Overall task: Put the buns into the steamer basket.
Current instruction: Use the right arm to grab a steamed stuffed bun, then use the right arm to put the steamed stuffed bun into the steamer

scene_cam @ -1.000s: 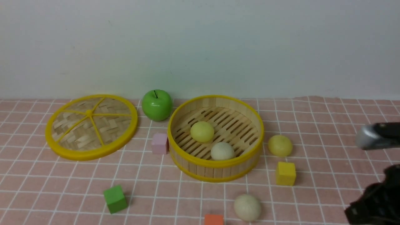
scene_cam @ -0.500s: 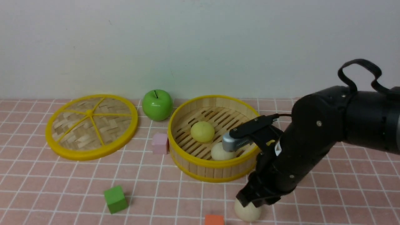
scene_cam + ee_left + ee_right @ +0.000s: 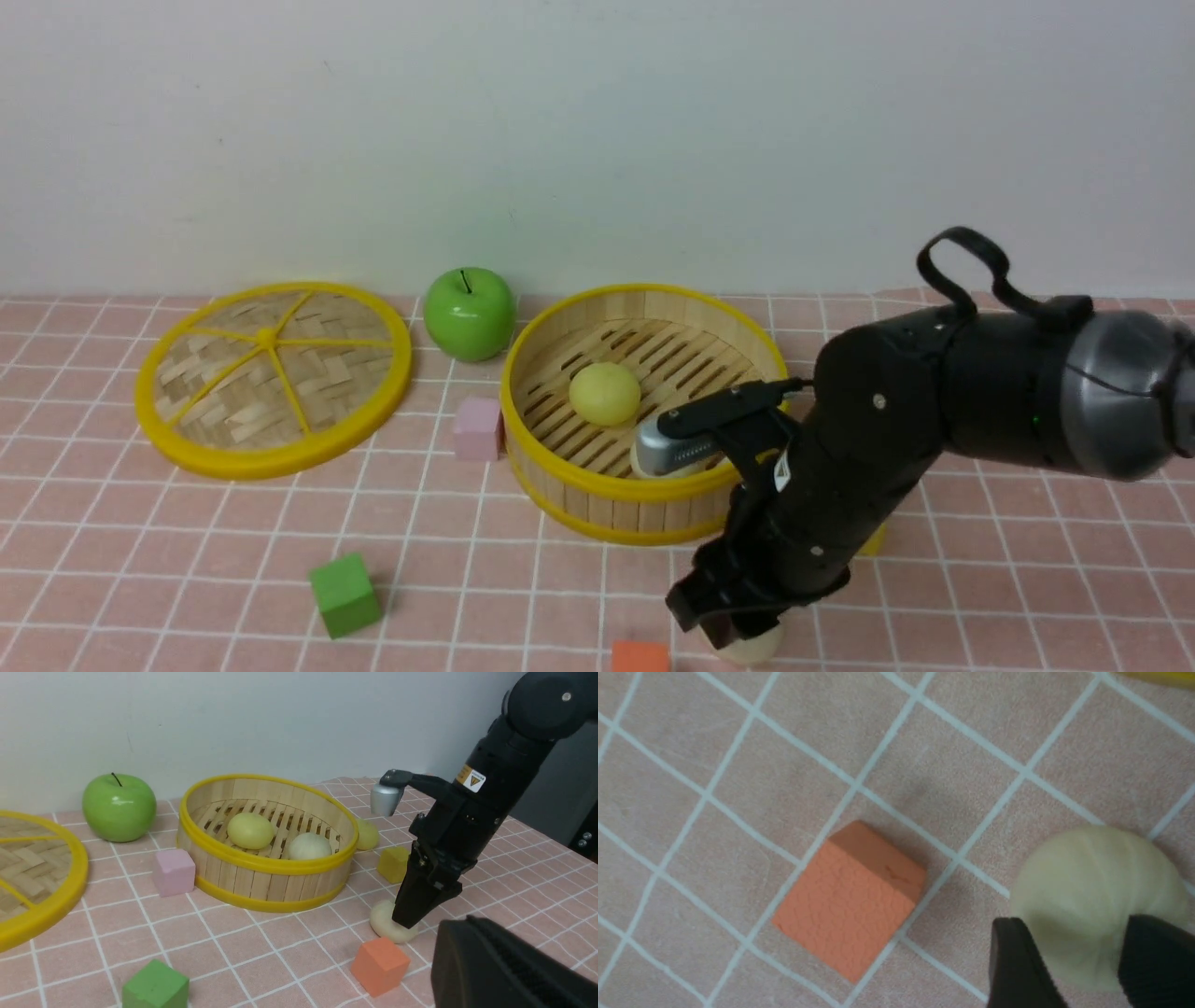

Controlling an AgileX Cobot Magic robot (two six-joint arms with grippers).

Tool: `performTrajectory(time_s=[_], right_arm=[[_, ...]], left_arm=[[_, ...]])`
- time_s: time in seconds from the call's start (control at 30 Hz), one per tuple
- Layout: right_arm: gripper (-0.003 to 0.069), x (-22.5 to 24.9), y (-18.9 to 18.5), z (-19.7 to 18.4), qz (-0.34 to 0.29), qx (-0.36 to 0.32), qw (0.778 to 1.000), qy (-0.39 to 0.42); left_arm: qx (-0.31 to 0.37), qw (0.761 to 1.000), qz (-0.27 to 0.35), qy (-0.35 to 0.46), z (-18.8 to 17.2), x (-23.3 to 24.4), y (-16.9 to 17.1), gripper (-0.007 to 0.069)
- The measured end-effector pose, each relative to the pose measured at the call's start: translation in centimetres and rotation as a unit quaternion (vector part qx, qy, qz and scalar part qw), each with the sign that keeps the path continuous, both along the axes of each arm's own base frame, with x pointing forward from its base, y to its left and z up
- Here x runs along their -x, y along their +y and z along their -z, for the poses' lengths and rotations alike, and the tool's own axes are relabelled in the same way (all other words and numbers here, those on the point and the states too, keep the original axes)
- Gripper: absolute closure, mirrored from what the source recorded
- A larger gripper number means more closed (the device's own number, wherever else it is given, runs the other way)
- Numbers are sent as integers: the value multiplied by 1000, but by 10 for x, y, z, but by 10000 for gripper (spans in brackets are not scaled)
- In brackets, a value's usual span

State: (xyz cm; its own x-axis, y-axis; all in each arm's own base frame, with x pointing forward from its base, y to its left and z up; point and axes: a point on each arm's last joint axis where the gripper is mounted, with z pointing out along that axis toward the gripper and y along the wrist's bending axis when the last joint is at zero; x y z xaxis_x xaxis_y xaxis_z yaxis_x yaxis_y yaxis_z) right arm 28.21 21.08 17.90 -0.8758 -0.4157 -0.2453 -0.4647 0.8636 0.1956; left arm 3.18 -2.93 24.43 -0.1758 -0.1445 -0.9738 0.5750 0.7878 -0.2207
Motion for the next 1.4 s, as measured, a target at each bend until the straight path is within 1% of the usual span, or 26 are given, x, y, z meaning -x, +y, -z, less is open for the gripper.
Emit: performTrajectory(time_s=[0.03, 0.1, 0.13, 0.17, 0.2, 0.23, 0.27, 0.3, 0.33, 0.37, 0.43, 0.5, 0.6, 0.63, 0.73, 0.83, 0.97, 1.03, 1.07, 1.1, 1.23, 1.4], right_arm=[[332, 0, 0, 2, -1, 2, 1000, 1], [371, -1, 0, 2, -3, 6, 1000, 0], [377, -1, 0, 2, -4, 6, 1000, 0], [425, -1, -1, 2, -6, 8, 1000, -3], [441, -1, -1, 2, -7, 9, 1000, -4], [512, -1, -1, 2, -9, 12, 1000, -6], [568, -2, -2, 2, -12, 16, 1000, -9], [578, -2, -2, 2, -13, 17, 1000, -9], [635, -2, -3, 2, -17, 22, 1000, -12], [648, -2, -3, 2, -20, 26, 999, -13], [653, -2, -5, 0, -26, 32, 999, -16], [653, 0, -7, -10, -32, 36, 999, -25], [653, 3, -10, -40, -37, 24, 998, -54], [653, 3, -10, -56, -38, 15, 996, -75], [652, 0, -11, -84, -40, 1, 992, -115], [651, -9, -7, -101, -43, -6, 987, -153], [648, -26, -1, -102, -45, -1, 982, -184], [645, -51, 1, -95, -31, 0, 979, -199], [645, -52, 0, -93, -30, 1, 980, -197], [645, -70, 1, -84, -21, 5, 980, -200], [644, -102, -3, -63, -3, 17, 981, -194], [643, -122, -8, -41, 14, 27, 985, -173]], left_arm=[[0, 1000, 0, 0, 0, 0, 0, 631], [0, 1000, 0, 0, 0, 0, 0, 629], [0, 1000, 0, 0, 0, 0, 0, 629], [0, 1000, 0, 0, 0, 0, 0, 628], [0, 1000, 0, 0, 0, 0, 0, 628], [0, 1000, 0, 0, 0, 0, 0, 627], [0, 1000, 0, 0, 0, 0, 0, 626], [0, 1000, 0, 0, 0, 0, 0, 625], [0, 1000, 0, 0, 0, 0, 0, 624], [0, 1000, 0, 0, 0, 0, 0, 623], [0, 1000, 0, 0, 0, 0, 0, 622], [0, 1000, 0, 0, 0, 0, 0, 620], [0, 1000, 0, 0, 0, 0, 0, 617], [0, 1000, 0, 0, 0, 0, 0, 617], [0, 1000, 0, 0, 0, 0, 0, 613], [0, 1000, 0, 0, 0, 0, 0, 610], [0, 1000, 0, 0, 0, 0, 0, 607], [0, 1000, 0, 0, 0, 0, 0, 606], [0, 1000, 0, 0, 0, 0, 0, 606], [0, 1000, 0, 0, 0, 0, 0, 605], [-1, 1000, 0, 1, 0, 0, 0, 604], [-1, 1000, 0, 1, 0, 0, 0, 602]])
